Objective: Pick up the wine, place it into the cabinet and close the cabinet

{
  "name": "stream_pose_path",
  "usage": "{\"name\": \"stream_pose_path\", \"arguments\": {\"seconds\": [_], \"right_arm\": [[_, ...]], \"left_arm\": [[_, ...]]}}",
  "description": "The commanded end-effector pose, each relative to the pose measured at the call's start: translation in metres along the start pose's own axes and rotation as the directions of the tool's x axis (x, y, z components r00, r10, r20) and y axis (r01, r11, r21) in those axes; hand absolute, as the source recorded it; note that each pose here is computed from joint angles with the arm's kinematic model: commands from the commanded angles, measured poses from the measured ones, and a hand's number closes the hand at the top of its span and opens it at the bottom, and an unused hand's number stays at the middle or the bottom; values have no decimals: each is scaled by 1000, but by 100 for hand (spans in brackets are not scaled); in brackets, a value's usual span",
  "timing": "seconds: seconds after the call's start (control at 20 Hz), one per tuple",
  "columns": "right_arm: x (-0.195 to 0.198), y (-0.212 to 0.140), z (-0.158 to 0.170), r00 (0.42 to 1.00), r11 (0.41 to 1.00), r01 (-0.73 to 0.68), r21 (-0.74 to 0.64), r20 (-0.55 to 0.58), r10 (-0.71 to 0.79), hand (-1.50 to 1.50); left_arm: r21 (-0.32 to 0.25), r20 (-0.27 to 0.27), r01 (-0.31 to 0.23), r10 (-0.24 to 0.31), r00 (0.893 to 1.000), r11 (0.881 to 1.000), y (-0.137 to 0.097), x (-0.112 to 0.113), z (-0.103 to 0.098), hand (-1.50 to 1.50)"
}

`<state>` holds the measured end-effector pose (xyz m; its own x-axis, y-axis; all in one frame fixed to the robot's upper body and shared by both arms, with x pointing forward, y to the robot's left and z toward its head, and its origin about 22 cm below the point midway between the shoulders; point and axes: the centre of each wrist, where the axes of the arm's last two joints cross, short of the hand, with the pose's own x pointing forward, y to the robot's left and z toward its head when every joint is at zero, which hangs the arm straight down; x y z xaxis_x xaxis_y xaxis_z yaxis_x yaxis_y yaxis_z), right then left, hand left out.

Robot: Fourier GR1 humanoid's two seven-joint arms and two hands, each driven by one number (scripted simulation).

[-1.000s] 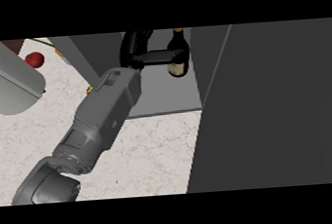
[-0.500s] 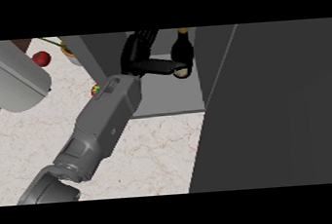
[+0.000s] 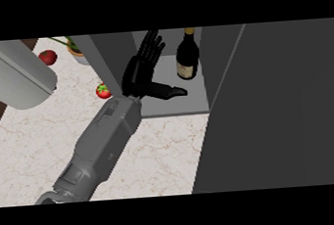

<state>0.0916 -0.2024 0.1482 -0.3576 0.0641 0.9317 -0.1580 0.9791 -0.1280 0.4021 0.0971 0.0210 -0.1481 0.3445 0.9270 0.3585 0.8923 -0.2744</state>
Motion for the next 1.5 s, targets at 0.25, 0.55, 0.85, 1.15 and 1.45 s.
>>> {"name": "stream_pose_path", "arguments": {"seconds": [0.25, 0.55, 0.85, 1.15, 1.45], "right_arm": [[42, -1, 13, 993, 993, 119, -7, 13, -119, -150], [46, -5, 8, 996, 996, 91, -23, 29, -90, -150], [51, -9, 13, 999, 997, 31, 72, 15, -32, -150], [43, -3, 15, 997, 981, 72, 181, -10, -72, -150], [49, 3, 22, 991, 892, 125, 435, -96, -92, 150]], "left_arm": [[-13, -29, -70, 70, 997, 997, -14, -19, 65, -150], [29, -12, -90, 91, 996, 996, -16, -15, 109, -150], [39, 5, -127, 127, 992, 991, 21, 3, 150, -150], [53, 32, -117, 116, 993, 992, 55, 30, 183, -150], [90, 84, -58, 50, 995, 994, 80, 44, 185, -150]]}}
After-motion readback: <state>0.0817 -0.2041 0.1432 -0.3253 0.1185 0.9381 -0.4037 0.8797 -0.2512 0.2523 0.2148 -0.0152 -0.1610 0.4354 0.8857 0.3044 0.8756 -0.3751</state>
